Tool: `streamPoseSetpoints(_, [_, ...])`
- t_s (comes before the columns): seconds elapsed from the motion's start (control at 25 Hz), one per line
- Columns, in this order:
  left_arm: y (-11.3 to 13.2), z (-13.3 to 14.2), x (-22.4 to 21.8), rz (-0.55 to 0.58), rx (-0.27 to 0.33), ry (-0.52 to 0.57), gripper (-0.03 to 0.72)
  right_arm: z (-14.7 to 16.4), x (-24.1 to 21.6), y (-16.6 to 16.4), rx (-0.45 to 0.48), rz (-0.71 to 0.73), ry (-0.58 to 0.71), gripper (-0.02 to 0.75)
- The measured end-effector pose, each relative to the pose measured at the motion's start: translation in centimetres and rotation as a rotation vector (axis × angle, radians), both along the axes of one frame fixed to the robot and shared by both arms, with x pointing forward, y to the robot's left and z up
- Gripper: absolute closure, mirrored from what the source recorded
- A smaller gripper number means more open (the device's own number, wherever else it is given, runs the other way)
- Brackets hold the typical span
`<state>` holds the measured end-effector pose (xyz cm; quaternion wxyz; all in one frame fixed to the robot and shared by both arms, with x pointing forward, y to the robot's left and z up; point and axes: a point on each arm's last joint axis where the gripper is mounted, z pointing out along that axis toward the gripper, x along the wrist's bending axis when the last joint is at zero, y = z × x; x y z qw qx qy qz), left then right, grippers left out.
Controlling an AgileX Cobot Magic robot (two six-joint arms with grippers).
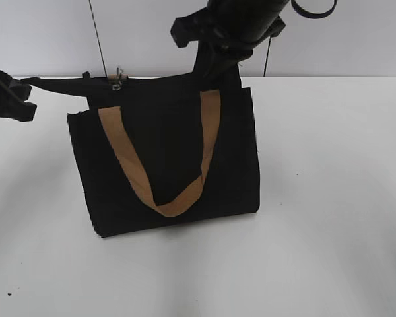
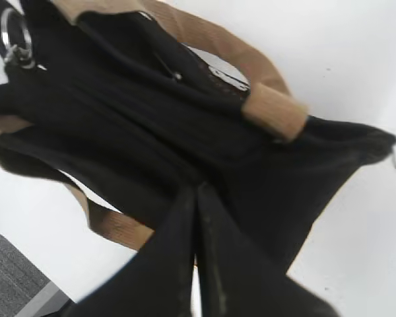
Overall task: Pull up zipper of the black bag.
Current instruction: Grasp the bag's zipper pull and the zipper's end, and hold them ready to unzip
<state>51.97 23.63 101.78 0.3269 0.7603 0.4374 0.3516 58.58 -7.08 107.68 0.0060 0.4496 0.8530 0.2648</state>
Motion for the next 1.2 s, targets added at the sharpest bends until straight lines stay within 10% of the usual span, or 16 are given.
streamPoseSetpoints(0.4, [0.5,-0.3,-0.4,0.068,-0.014,0.067,0.655,0.2,0.3,-0.4,0.063,-0.024,0.038,0.743])
streamPoseSetpoints(0.76, [0.2,0.1,-0.3,0.064,-0.067,0.032,0.655,-0.1,0.3,4.4,0.214,0.016,-0.138,0.345])
streamPoseSetpoints(1.2, [-0.1,0.6,0.0,0.034,-0.095,-0.022,0.655,-4.6,2.0,7.1,0.359,0.001,-0.065,0.367])
